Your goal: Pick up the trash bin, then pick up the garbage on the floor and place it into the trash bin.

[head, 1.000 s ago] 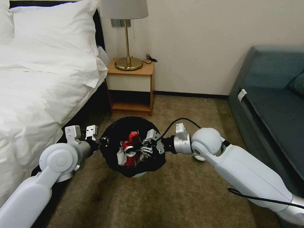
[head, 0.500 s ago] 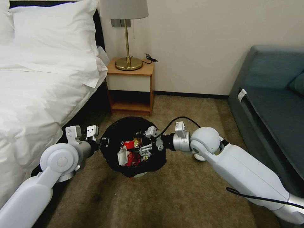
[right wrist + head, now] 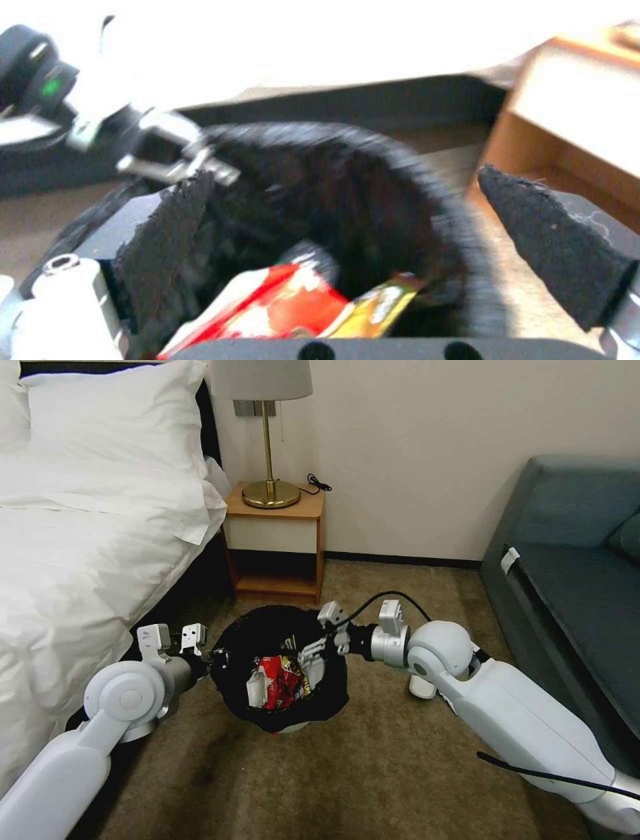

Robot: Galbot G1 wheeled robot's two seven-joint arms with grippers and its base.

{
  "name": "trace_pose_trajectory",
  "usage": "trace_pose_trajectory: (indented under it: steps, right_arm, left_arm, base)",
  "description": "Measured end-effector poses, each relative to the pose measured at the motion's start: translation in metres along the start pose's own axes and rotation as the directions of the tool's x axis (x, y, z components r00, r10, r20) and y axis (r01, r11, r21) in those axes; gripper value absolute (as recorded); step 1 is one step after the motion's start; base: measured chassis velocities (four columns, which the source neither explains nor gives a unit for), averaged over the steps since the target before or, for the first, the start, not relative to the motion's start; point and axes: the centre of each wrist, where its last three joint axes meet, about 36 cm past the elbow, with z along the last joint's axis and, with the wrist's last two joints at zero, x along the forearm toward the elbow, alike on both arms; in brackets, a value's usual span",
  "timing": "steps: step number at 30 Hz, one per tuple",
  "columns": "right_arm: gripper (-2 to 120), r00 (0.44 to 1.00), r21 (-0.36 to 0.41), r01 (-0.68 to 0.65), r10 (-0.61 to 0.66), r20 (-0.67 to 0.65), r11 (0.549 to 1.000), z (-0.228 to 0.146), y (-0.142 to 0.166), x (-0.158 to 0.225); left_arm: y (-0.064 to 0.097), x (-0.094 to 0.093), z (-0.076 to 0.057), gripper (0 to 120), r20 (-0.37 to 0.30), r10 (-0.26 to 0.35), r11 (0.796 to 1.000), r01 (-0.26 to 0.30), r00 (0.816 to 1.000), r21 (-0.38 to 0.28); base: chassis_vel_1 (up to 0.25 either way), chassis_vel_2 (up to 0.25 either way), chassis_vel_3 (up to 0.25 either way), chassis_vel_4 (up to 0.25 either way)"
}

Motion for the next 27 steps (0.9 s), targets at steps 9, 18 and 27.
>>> trace_pose_trajectory:
  steps: [9,18,27]
  right_arm:
    - [100,0.972,-0.078,-0.223,0.228,0.05,0.972,0.009,-0.006,0.023]
    - [100,0.897,-0.15,-0.431,0.441,0.04,0.89,0.037,-0.006,0.039]
    - [100,0.813,-0.186,-0.575,0.583,-0.016,0.797,0.079,0.006,0.058]
  left_arm:
    - [0.002,-0.001,0.0,3,0.005,-0.004,1.0,0.004,1.0,0.008]
    - [0.006,0.001,-0.004,3,0.017,-0.016,1.0,0.015,1.0,0.014]
    - [0.011,0.007,-0.005,3,0.025,-0.031,0.999,0.031,0.999,0.015]
  base:
    - [0.0,0.0,0.0,0.0]
    - [0.0,0.0,0.0,0.0]
    - [0.0,0.0,0.0,0.0]
